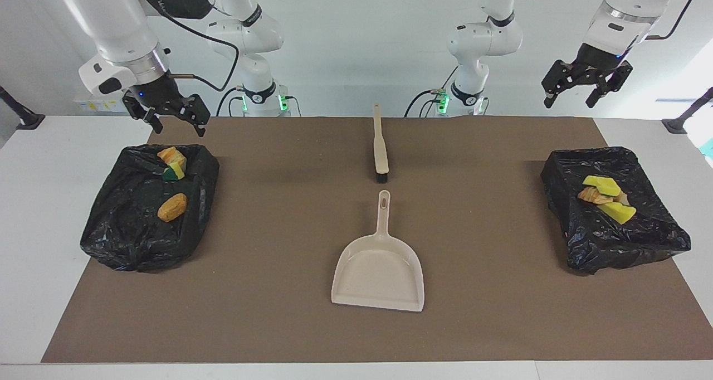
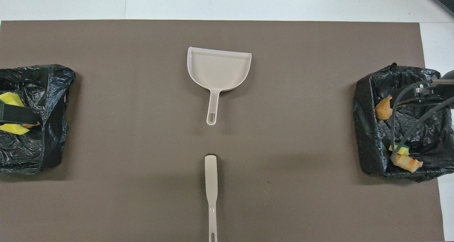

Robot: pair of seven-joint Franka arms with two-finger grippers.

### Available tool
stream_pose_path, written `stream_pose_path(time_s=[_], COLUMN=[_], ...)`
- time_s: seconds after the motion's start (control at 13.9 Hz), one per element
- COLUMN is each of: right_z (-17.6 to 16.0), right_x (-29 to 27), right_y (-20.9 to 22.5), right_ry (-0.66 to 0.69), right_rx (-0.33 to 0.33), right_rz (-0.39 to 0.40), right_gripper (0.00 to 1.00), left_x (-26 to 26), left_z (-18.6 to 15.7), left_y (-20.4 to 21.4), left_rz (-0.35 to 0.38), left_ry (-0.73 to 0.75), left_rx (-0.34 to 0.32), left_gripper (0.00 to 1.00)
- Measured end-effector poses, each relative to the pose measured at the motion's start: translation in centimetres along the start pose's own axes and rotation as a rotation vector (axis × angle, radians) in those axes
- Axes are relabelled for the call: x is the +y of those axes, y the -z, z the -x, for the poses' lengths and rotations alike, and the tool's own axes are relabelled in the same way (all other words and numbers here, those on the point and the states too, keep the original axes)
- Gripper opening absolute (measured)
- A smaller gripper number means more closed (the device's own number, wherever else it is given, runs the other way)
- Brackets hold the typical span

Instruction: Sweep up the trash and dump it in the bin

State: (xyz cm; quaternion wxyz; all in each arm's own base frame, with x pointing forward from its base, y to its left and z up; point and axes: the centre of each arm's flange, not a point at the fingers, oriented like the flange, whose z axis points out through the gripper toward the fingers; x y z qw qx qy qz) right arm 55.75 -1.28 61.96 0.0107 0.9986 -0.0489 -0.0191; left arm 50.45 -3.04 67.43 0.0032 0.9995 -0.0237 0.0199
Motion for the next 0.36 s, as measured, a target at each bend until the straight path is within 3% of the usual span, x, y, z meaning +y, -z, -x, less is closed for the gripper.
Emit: stream_pose_path(time_s=[0.36], right_z=[0.02], right_x=[-0.06], right_y=[-0.01], right_ry=[0.001], right_rx=[-0.001], right_rz=[0.0], right_gripper=[1.0], left_x=[0.21], left_z=[0.04], left_y=[-0.06], left_rz=[0.0], left_ry=[-0.004], left_rx=[-0.002], left_gripper=[1.0])
